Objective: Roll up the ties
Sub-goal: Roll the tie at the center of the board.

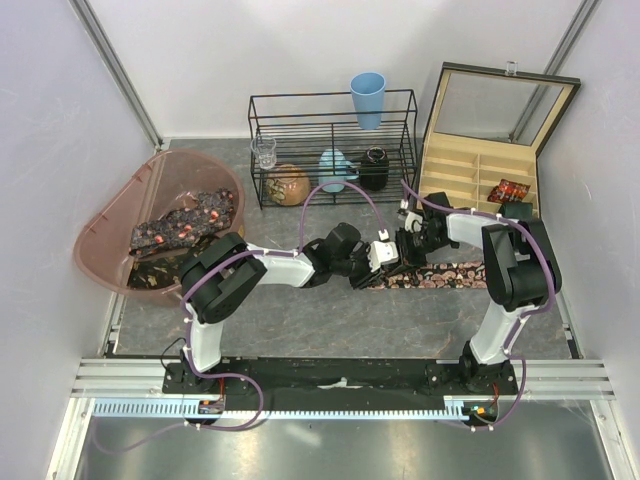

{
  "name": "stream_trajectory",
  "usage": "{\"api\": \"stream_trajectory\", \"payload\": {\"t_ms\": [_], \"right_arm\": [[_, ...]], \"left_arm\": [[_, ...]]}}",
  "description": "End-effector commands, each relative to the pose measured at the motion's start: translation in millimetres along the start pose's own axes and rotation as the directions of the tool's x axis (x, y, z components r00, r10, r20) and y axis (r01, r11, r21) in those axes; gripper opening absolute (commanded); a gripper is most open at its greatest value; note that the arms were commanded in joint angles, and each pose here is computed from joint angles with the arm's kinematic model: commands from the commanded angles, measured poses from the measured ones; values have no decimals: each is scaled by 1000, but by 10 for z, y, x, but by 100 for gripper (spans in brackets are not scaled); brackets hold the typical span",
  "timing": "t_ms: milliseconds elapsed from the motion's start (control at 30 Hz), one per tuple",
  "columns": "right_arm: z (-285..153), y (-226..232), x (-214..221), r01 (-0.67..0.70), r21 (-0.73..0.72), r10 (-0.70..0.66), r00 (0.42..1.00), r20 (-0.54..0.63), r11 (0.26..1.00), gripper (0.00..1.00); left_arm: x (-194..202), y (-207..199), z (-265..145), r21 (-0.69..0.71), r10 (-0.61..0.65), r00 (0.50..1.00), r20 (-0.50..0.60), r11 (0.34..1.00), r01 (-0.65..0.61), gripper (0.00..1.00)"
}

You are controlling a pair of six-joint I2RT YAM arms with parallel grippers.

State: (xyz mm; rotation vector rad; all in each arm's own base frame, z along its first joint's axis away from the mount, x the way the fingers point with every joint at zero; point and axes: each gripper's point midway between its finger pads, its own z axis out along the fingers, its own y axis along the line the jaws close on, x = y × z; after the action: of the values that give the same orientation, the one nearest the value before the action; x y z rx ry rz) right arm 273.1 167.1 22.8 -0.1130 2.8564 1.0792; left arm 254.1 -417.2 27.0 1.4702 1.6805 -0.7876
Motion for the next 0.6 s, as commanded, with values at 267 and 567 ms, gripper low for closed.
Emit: {"api": "stream_trajectory", "payload": {"t_ms": [267, 567], "right_arm": [[181, -390, 133, 64, 179, -57, 997, -43, 982, 22], [186, -519, 201, 95, 236, -78, 994, -80, 967, 22]], "left_arm": [[395, -87, -62, 38, -123, 991, -62, 991, 125, 51], [18, 39, -330, 30, -107, 968, 228, 994, 103, 76]]}}
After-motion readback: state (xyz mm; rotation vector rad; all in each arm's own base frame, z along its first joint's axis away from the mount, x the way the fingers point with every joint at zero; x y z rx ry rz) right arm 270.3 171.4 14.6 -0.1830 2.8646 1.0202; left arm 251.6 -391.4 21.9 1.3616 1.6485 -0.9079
